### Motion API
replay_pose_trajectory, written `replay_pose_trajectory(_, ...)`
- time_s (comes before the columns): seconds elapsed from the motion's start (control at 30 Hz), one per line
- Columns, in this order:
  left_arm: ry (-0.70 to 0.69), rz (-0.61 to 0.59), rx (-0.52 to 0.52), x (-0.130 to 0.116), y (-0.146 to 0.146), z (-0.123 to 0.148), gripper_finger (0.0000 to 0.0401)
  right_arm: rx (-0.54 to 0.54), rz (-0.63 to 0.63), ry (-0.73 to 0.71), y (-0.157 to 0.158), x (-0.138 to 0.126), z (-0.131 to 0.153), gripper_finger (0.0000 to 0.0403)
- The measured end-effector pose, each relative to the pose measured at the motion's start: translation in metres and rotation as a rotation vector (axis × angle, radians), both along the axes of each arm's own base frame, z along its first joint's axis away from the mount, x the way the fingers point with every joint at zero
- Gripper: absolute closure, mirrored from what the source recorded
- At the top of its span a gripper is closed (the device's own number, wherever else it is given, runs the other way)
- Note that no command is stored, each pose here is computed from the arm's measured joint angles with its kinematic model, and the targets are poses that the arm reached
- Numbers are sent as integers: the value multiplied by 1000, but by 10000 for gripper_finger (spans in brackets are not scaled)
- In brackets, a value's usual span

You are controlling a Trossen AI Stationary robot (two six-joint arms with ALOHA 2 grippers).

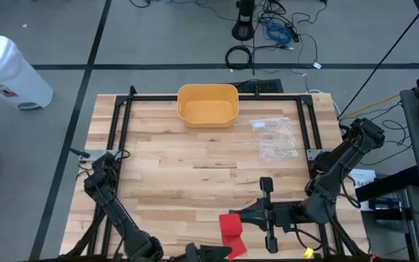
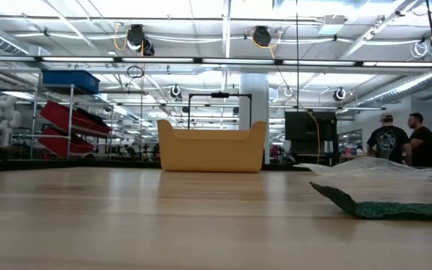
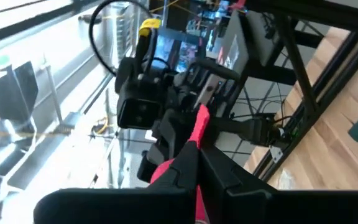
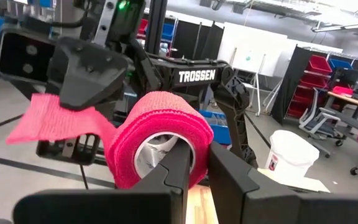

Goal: Roll bandage
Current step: Roll the red bandage

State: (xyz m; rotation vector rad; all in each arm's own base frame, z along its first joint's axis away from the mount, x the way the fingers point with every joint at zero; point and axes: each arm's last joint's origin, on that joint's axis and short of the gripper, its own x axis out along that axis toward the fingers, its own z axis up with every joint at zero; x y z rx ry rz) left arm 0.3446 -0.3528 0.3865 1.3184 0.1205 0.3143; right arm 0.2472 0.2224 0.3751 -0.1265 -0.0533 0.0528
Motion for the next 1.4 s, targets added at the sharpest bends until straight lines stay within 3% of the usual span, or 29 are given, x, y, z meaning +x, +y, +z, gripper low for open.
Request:
replay_pose_trajectory(0.2,-44,18,-71,2,4,4,395,-19,-4,33,-1,1,-4,362)
replay_pose_trajectory(0.53,-42,45,-66,8,11,4,395,39,94,38,2,1,-4,362)
replay_pose_trajectory(1.4,-49,74,-119,4,8,4,395,43,105,73,2,0,-8,362)
